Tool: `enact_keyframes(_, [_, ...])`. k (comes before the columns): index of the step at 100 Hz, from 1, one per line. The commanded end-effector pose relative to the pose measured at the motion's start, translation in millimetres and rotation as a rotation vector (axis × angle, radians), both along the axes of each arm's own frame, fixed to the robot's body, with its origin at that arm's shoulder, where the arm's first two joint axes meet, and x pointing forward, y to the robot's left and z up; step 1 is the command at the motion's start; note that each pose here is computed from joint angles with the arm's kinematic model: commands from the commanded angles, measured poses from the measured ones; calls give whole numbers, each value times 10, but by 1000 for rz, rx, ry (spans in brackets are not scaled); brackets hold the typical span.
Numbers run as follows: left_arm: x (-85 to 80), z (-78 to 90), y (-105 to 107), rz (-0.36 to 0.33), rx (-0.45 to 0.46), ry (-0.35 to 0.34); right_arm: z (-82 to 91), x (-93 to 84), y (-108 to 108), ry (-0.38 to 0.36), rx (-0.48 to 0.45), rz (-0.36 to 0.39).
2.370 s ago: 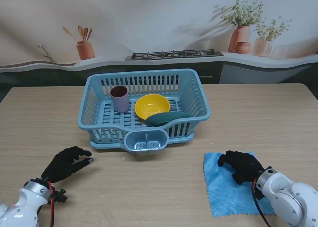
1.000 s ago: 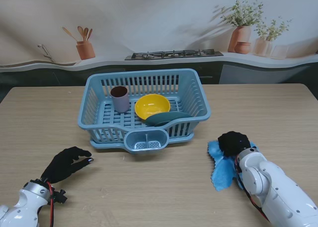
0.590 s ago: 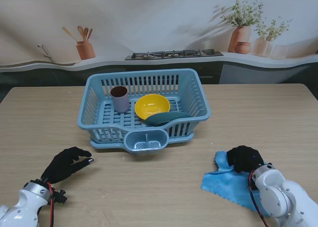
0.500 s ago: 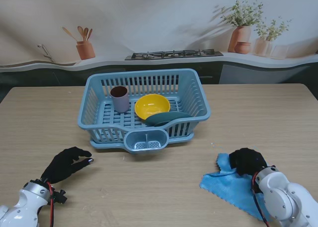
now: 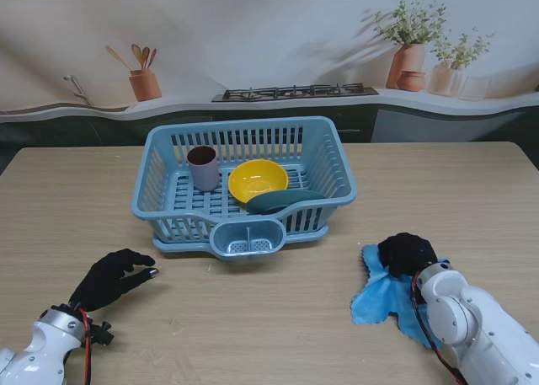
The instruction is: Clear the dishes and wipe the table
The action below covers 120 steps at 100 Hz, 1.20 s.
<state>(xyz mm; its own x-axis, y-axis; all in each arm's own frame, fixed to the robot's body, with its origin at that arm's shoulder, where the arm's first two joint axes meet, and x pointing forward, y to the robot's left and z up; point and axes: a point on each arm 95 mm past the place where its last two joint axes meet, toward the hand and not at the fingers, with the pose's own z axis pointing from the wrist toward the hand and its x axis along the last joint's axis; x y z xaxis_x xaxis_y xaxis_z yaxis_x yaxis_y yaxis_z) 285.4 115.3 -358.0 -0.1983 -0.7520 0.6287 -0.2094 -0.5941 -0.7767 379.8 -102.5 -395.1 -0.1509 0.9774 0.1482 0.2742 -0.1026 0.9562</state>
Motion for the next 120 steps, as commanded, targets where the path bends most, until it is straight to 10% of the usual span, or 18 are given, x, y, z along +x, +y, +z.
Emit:
enact_keyframes(1, [-18, -12, -28, -8, -4, 14, -181, -5, 35, 65, -14, 1])
enact_keyframes(37, [-30, -17, -23, 0, -4, 5, -171, 332, 213, 82, -56, 21])
enact_keyframes(120, [-117, -4, -7, -30, -21, 16, -80, -645, -260, 119, 7, 86])
